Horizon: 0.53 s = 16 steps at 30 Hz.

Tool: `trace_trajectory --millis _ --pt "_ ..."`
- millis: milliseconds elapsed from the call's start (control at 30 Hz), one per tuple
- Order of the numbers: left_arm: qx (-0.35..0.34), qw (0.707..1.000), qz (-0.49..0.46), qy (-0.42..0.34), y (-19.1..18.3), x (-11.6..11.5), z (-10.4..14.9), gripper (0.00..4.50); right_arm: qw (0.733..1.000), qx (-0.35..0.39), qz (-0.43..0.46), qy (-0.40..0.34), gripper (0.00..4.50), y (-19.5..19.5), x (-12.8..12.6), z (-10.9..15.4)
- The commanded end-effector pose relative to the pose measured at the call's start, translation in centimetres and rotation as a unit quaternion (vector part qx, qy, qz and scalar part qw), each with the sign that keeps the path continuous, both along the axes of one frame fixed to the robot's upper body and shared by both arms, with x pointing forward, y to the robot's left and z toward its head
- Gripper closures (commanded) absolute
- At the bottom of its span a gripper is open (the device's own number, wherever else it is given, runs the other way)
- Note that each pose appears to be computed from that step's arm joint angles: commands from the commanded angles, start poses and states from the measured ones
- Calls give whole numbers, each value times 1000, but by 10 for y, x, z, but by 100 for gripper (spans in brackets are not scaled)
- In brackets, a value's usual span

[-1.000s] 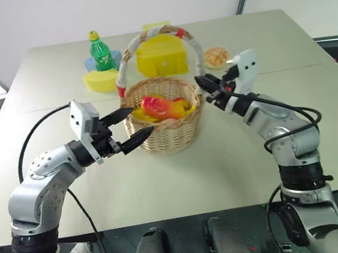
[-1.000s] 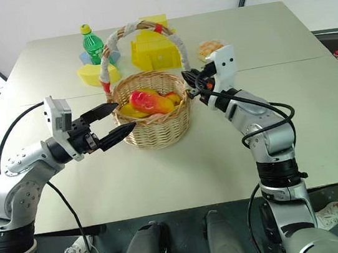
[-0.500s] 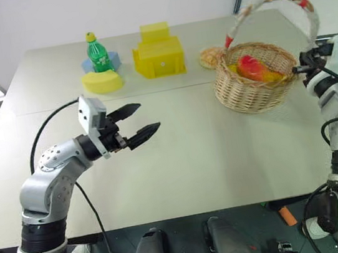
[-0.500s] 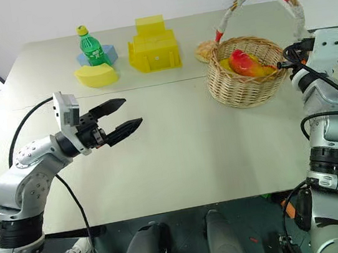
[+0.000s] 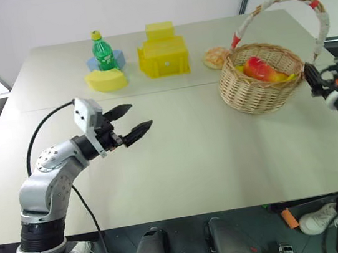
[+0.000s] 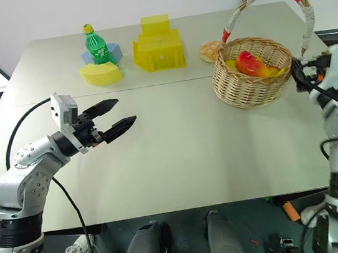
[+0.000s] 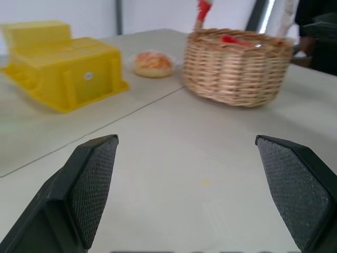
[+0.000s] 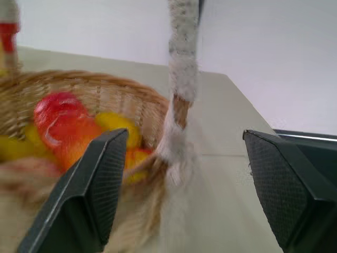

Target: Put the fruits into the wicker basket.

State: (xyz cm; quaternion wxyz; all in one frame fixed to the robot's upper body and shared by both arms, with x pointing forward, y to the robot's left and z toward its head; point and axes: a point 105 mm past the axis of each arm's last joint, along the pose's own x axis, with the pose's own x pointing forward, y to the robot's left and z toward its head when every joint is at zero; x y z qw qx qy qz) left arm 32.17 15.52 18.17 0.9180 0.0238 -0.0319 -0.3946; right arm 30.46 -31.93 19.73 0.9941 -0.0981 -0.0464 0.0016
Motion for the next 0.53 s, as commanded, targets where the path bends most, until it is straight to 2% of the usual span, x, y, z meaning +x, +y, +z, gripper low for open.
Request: trace_trajectory --millis 33,133,233,400,533 --pt "-6 998 45 -32 20 2 4 0 993 -49 111 -1 88 45 -11 6" --pt "-8 995 103 -13 44 4 -16 0 979 -50 199 1 88 88 -15 -8" --pt "-16 989 146 7 63 0 -32 0 970 -38 239 22 88 110 -11 -24" --pt "-7 984 179 21 77 -10 -45 0 962 -27 267 50 88 120 -1 -43" --pt "-9 981 190 24 83 -16 -48 0 960 -34 274 55 88 118 5 -47"
